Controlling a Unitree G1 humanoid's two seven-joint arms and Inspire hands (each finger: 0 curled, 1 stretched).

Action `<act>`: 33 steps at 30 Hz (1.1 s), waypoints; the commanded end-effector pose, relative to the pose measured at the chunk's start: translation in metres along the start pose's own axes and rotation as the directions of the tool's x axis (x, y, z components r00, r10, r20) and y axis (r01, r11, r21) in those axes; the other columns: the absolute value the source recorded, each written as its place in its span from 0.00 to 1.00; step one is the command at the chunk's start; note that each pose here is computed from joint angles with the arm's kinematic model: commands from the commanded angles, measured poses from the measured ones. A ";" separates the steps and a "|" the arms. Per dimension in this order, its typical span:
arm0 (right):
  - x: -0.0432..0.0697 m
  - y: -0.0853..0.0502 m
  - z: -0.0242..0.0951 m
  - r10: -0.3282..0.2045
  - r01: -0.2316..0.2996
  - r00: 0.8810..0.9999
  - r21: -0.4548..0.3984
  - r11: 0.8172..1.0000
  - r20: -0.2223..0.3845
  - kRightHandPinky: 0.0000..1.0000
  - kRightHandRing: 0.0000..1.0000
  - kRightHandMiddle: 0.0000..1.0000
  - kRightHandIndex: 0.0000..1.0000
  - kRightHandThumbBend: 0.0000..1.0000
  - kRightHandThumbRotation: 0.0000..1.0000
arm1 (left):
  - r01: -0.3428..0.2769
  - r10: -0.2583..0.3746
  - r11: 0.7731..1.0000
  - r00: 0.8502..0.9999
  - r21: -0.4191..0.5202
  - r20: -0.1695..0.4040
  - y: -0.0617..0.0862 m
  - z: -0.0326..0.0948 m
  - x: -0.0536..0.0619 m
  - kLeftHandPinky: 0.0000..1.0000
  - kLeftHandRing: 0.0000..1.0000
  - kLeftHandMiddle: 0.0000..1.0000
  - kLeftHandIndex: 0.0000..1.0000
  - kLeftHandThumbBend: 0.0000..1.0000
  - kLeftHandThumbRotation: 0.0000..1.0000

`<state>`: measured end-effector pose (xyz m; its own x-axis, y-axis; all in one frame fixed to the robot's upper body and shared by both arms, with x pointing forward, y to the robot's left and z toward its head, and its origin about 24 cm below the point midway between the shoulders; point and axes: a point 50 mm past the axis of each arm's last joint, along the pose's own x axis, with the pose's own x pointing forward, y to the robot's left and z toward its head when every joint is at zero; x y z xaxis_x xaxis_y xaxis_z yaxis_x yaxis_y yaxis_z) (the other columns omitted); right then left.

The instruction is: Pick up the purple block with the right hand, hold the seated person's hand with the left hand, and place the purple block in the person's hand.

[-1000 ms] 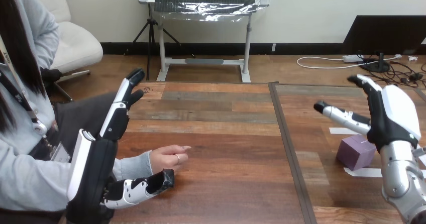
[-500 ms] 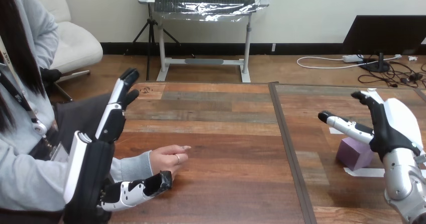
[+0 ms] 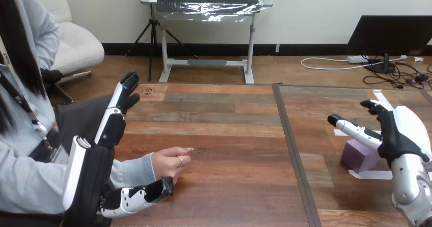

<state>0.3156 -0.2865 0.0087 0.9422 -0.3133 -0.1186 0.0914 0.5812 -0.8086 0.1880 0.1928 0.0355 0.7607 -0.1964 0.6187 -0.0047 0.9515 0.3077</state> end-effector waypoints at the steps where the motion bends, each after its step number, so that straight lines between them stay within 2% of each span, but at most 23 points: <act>1: 0.011 -0.015 0.013 -0.047 0.046 0.999 0.037 0.998 0.016 0.73 0.85 0.86 0.85 1.00 0.81 | -0.004 0.003 1.000 0.995 0.004 0.103 0.003 0.008 0.015 0.91 0.96 0.98 0.95 1.00 0.72; 14: 0.007 -0.010 0.004 -0.014 0.015 0.999 0.023 1.000 -0.038 0.70 0.81 0.84 0.86 0.99 0.82 | -0.007 0.006 1.000 0.995 0.006 0.101 0.003 0.010 0.014 0.90 0.95 0.98 0.96 1.00 0.73; 33: 0.001 -0.001 -0.006 0.037 -0.037 0.996 0.008 0.999 -0.082 0.73 0.83 0.83 0.87 0.94 0.77 | -0.003 0.003 1.000 0.994 -0.001 0.107 0.006 0.011 0.012 0.89 0.95 0.97 0.95 1.00 0.71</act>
<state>0.3067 -0.2933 -0.0041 0.9083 -0.3525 -0.2252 0.0323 0.5959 -0.8024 0.1859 0.1940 0.0399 0.7435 -0.1876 0.6418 -0.0120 0.9559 0.2933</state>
